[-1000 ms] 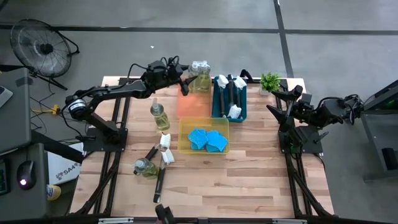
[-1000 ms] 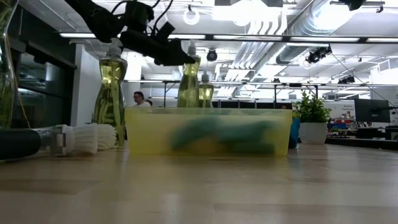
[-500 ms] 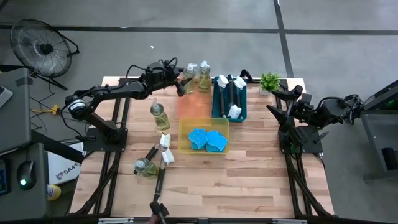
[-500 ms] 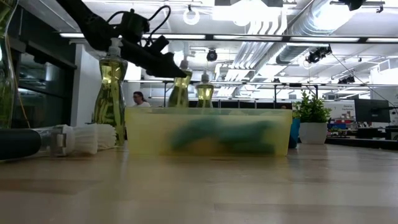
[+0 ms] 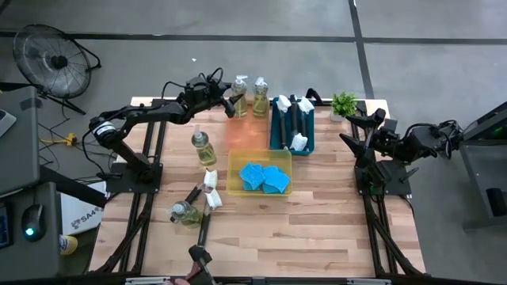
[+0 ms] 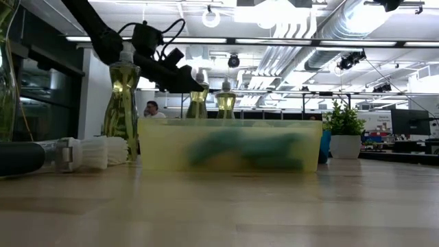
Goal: Pick & Place Kitchen Sink Supplies
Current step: Put the dish soap into the orange bin
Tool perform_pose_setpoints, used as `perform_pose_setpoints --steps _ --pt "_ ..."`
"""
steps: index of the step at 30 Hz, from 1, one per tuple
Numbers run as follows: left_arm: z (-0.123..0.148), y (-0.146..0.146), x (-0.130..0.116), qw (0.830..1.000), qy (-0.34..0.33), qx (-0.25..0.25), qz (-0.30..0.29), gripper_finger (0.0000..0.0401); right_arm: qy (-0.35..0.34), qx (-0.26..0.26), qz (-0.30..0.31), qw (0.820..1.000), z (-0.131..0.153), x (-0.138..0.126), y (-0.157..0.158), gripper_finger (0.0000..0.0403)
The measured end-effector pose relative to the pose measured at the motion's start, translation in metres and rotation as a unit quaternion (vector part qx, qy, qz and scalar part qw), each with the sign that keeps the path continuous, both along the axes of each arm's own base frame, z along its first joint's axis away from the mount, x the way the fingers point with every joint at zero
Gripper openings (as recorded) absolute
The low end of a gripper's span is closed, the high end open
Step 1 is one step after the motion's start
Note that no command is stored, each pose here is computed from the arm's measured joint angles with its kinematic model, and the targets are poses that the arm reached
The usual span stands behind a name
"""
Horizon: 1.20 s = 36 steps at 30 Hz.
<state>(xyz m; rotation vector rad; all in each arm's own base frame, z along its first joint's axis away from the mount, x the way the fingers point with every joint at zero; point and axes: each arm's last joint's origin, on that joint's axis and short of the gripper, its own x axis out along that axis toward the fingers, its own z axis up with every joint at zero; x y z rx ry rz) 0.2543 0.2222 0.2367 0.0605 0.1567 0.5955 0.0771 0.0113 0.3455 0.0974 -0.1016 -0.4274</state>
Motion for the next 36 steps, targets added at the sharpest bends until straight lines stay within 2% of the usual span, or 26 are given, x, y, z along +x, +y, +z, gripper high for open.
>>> perform_pose_setpoints --steps 17,23,28,36 --pt "-0.025 0.013 0.011 1.000 -0.013 -0.001 0.014 0.0248 0.000 0.000 0.000 1.000 0.000 0.000 0.000 0.0321" --pt "-0.026 0.013 0.011 0.999 -0.014 -0.001 0.030 0.0251 0.000 0.000 0.000 1.000 0.000 0.000 0.000 0.0321" --pt "-0.026 0.013 0.011 0.999 -0.013 -0.001 0.030 0.0272 0.000 0.000 0.000 1.000 0.000 0.000 0.000 0.0321" --pt "-0.023 0.013 0.010 0.999 -0.026 -0.005 0.035 0.0330 0.000 0.000 0.000 1.000 0.000 0.000 0.000 0.0321"
